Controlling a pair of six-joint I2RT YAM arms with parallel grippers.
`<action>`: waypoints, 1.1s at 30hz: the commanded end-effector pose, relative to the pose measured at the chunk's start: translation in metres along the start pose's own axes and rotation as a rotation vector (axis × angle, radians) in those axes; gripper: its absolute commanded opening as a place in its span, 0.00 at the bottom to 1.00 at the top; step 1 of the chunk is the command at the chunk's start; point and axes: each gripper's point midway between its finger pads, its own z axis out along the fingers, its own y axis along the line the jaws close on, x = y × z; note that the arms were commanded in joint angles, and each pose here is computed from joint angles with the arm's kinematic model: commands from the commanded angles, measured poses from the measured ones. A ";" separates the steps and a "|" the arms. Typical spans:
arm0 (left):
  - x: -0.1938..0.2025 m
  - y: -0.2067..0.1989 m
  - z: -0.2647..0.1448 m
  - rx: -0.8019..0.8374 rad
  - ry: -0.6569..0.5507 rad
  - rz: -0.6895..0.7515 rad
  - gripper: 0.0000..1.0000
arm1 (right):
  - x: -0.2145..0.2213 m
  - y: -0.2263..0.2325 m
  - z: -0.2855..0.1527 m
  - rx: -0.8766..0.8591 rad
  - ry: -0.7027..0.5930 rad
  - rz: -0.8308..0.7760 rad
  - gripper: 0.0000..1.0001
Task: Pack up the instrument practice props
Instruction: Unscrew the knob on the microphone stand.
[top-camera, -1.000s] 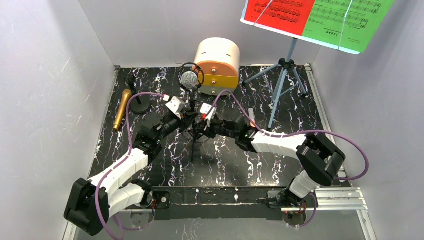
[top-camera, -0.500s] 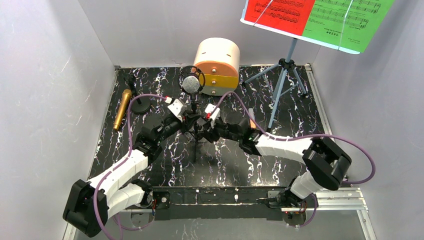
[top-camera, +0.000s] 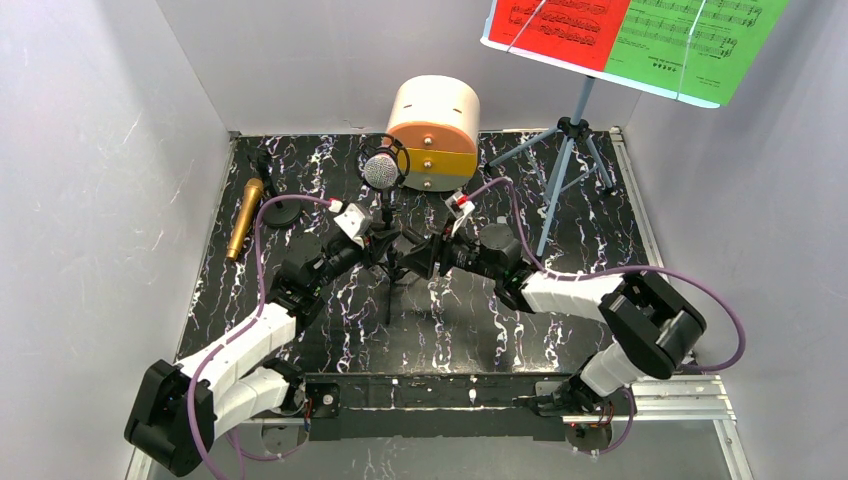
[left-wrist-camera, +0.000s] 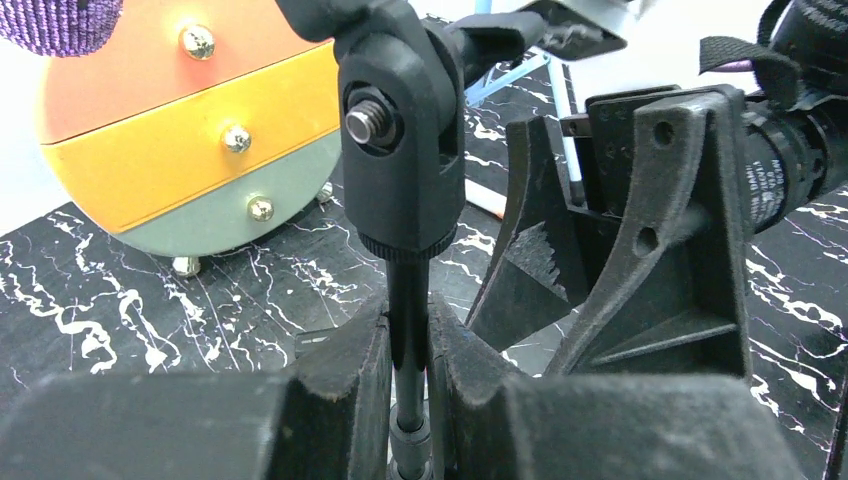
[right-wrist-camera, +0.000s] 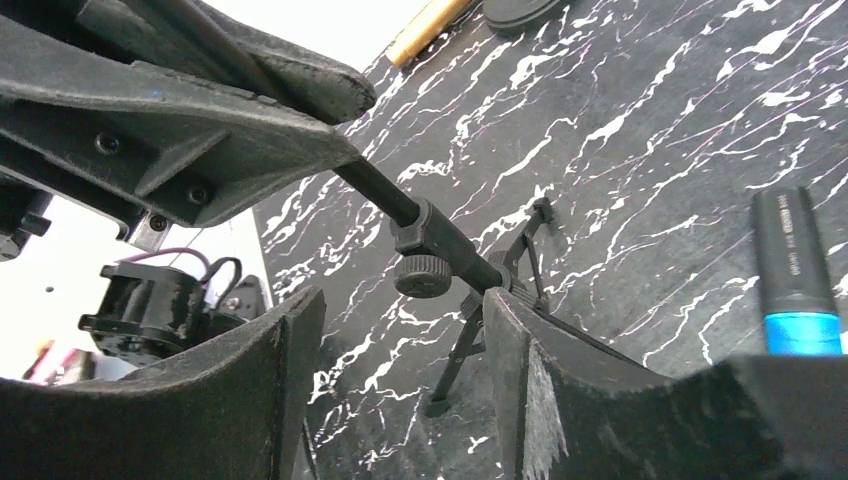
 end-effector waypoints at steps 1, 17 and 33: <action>0.037 0.003 -0.004 -0.016 0.117 0.004 0.00 | -0.025 0.023 0.011 -0.132 -0.051 0.101 0.67; 0.036 0.003 -0.002 -0.011 0.124 0.000 0.00 | -0.016 0.015 0.028 -0.169 0.000 0.163 0.47; 0.038 0.001 0.001 -0.002 0.133 -0.011 0.00 | -0.012 0.011 0.035 -0.174 0.044 0.170 0.18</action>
